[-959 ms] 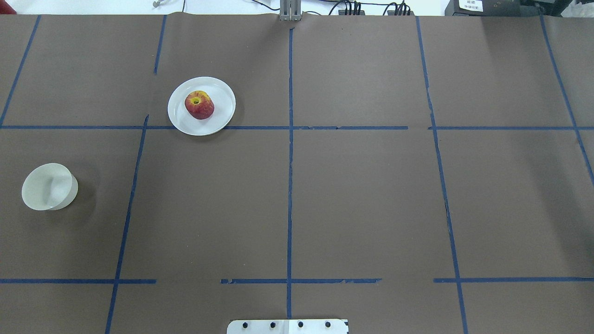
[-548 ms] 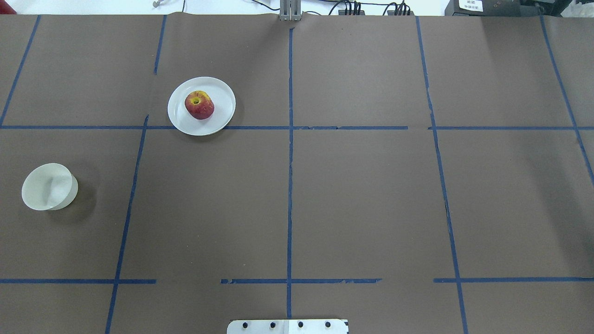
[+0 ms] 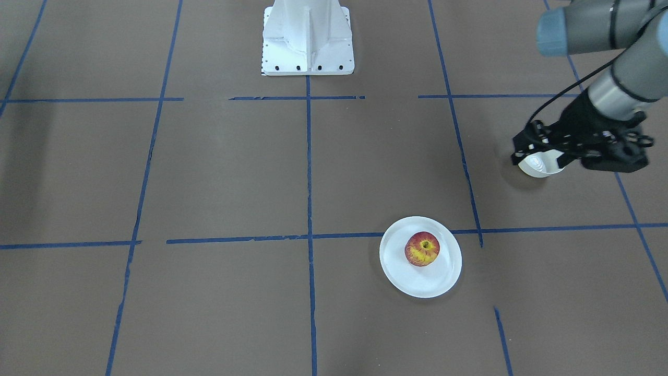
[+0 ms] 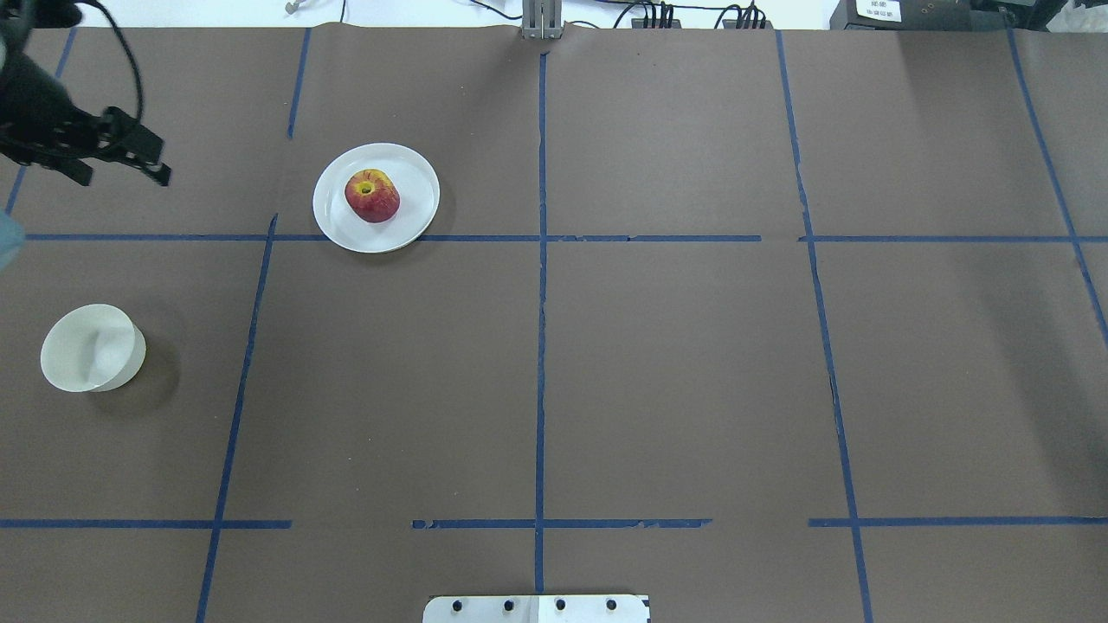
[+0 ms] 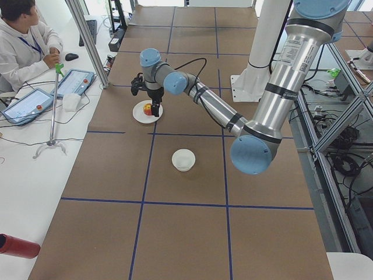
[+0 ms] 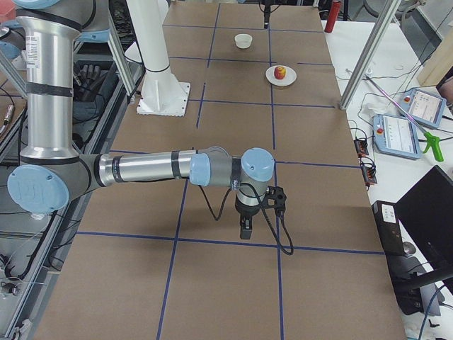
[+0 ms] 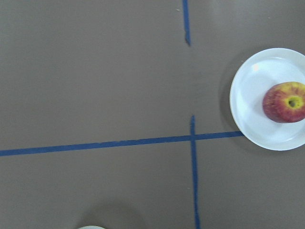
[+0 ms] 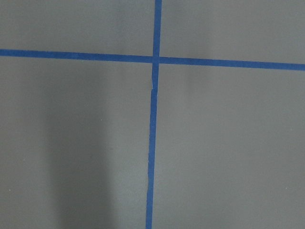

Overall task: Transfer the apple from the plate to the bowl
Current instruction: 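Reach the left gripper over the apple on the white plate, then lower the left gripper and close it around the apple, then lift the apple and carry it with the left gripper toward the white bowl, then lower the apple into the white bowl and open the left gripper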

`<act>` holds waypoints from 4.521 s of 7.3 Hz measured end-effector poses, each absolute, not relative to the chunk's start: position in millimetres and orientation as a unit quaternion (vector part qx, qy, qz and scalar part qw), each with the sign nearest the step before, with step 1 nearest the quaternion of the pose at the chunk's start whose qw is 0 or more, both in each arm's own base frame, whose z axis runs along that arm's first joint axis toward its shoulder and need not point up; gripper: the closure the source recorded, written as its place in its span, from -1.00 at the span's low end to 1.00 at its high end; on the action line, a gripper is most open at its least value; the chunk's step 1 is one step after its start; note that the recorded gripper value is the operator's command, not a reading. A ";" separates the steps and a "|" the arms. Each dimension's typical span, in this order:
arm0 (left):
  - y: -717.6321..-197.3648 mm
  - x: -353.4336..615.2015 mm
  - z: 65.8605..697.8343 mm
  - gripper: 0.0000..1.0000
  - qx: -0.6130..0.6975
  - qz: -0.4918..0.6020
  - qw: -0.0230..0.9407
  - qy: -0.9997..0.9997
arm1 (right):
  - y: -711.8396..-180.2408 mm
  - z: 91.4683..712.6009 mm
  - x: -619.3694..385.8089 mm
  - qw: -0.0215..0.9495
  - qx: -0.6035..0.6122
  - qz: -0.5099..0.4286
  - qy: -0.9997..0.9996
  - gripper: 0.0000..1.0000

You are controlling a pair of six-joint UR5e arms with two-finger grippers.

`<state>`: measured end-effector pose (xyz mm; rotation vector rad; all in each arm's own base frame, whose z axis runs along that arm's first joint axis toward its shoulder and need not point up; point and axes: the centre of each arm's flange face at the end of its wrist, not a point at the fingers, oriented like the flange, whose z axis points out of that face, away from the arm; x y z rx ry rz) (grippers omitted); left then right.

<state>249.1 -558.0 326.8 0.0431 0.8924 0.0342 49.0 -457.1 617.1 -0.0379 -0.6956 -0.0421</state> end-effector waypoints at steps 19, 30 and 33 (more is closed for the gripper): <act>-653.4 456.3 354.2 1.00 0.044 -0.060 0.897 0.436 | -457.1 617.2 49.0 0.940 -0.019 -0.021 -0.341 -1.00; -408.3 219.9 557.8 1.00 0.065 0.025 0.920 0.386 | -457.0 617.4 49.0 0.940 -0.019 -0.020 -0.341 -1.00; -418.0 228.5 574.7 0.40 0.056 0.022 0.923 0.380 | -457.1 617.4 49.0 0.940 -0.019 -0.020 -0.341 -1.00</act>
